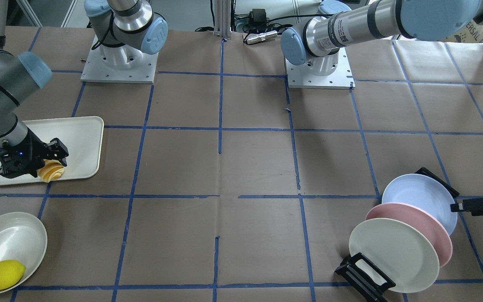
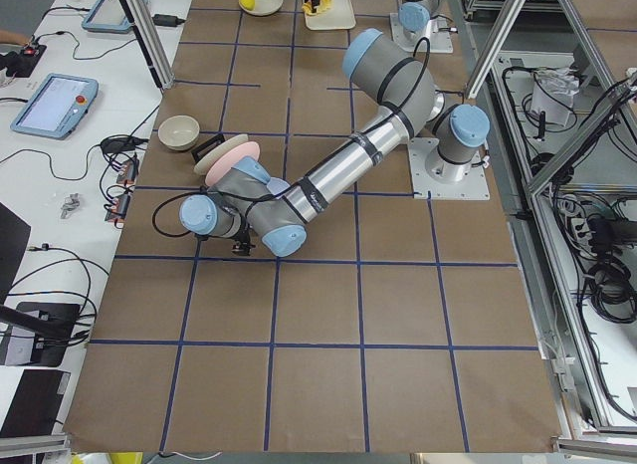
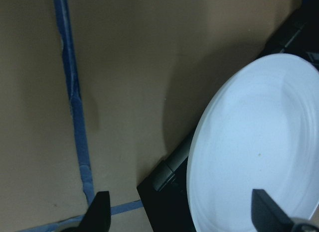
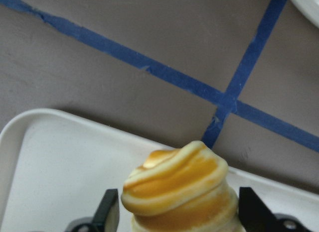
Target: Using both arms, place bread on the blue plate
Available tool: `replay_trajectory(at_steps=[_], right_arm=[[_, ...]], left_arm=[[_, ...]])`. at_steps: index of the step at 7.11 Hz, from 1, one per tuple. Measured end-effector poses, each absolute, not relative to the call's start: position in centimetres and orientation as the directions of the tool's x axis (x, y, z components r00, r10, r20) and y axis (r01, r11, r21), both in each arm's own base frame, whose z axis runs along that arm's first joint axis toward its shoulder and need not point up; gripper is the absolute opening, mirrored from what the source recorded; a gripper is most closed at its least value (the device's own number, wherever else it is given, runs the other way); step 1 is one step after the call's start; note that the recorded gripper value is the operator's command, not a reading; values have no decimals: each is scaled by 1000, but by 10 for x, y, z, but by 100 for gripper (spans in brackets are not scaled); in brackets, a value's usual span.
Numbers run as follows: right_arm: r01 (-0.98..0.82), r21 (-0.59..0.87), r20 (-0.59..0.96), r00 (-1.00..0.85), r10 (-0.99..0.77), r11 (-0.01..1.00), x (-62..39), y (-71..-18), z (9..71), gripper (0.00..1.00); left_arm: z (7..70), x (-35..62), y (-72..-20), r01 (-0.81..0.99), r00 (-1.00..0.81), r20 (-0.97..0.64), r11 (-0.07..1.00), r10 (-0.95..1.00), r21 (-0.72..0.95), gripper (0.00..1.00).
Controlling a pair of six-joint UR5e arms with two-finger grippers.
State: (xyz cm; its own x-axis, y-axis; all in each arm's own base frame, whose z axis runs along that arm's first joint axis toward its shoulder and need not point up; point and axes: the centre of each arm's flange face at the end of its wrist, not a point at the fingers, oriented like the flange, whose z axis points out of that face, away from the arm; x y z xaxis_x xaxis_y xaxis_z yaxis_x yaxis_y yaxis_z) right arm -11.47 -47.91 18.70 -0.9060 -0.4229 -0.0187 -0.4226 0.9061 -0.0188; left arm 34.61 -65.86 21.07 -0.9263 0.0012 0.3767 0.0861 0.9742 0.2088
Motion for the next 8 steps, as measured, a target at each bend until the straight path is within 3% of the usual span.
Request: replay_trajectory(at_steps=[1,2,3,4,5,8], right_arm=[[-413,-6,-27,-910,-413,911,-116,-473,183,9],[-408,12,-49,-912,-407,913,-115,-469,182,8],[-404,28,-76,-913,-401,914,-112,-468,193,9],[-398,34,-84,-915,-394,917,-104,-471,222,9],[-403,44,-86,-913,-399,914,-88,-473,265,10],[-319,136,-120,-945,-304,938,-35,-466,390,11]], left_arm=[[198,344,-657,91,-915,403,967,-12,237,90],[190,340,-655,96,-902,430,960,-26,261,74],[187,336,-654,100,-893,448,956,-35,275,54],[186,333,-655,104,-890,454,955,-35,279,24],[186,331,-657,108,-890,455,954,-32,279,17],[198,329,-660,112,-896,444,957,-18,266,13]])
